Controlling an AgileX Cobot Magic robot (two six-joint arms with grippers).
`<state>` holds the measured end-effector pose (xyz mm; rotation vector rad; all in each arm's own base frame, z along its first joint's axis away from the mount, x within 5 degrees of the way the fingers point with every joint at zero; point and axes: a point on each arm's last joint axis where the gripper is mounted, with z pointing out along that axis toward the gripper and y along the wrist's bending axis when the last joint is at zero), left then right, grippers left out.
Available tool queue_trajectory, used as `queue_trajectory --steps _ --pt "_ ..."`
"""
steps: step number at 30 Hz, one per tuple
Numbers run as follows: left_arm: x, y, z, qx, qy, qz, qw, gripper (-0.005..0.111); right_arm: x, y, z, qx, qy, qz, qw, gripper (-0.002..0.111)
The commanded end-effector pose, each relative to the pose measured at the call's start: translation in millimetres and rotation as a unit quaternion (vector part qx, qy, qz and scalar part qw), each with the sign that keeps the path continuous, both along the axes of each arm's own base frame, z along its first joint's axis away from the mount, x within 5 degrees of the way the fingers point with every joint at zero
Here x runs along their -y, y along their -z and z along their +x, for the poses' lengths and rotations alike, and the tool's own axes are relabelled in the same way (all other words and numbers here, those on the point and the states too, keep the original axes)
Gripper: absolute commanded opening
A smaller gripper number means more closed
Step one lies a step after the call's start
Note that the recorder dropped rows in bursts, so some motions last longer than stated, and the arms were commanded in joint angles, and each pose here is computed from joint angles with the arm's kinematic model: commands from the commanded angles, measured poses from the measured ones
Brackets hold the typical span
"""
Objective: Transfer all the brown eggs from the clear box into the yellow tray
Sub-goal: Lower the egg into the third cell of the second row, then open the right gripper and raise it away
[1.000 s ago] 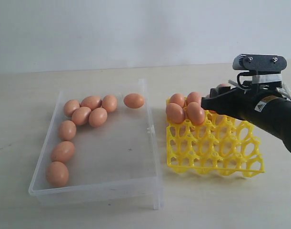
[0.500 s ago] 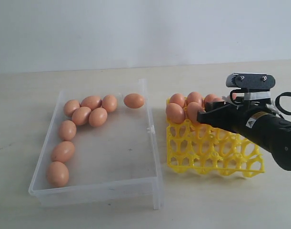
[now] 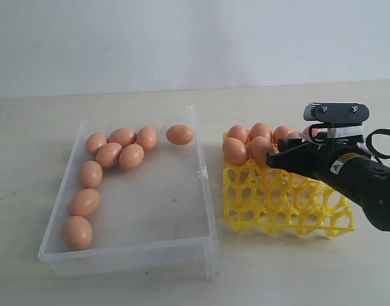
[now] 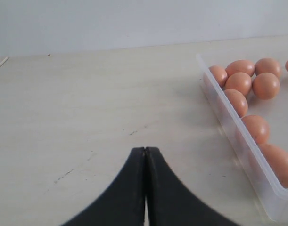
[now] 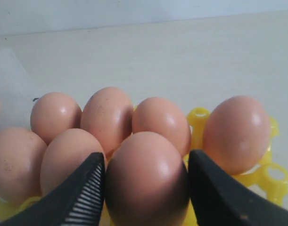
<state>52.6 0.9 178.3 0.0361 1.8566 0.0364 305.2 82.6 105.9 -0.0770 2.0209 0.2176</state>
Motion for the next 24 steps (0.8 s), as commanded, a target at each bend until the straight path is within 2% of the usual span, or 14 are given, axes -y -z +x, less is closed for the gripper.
queue_trajectory --steps 1,5,7,12,15,17,20,24 --pt "-0.2 -1.7 0.3 0.002 0.000 0.004 1.000 0.000 3.6 1.9 -0.3 -0.004 -0.003 -0.015 1.000 0.024" --pt "-0.2 -1.7 0.3 0.002 0.000 0.004 1.000 0.000 2.1 4.1 -1.1 -0.020 -0.014 -0.021 0.999 0.058" --pt "-0.2 -1.7 0.3 0.002 0.000 0.004 1.000 0.000 1.6 5.2 -0.3 -0.032 -0.015 -0.024 0.999 0.068" --pt "-0.2 -1.7 0.3 0.002 0.000 0.004 1.000 0.000 1.0 -1.6 0.5 -0.045 -0.021 -0.033 0.998 0.071" --pt "-0.2 -1.7 0.3 0.002 0.000 0.004 1.000 0.000 1.9 -30.9 -3.1 -0.024 -0.038 -0.060 0.997 0.070" --pt "-0.2 -1.7 0.3 0.002 0.000 0.004 1.000 0.000 2.3 -59.3 -6.0 -0.004 -0.050 -0.077 0.996 0.065" --pt "-0.2 -1.7 0.3 0.002 0.000 0.004 1.000 0.000 0.9 -121.4 -8.6 0.025 -0.060 -0.076 0.995 0.048" --pt "-0.2 -1.7 0.3 0.002 0.000 0.004 1.000 0.000 -17.1 -196.5 -9.2 0.030 -0.094 -0.070 0.993 0.013"
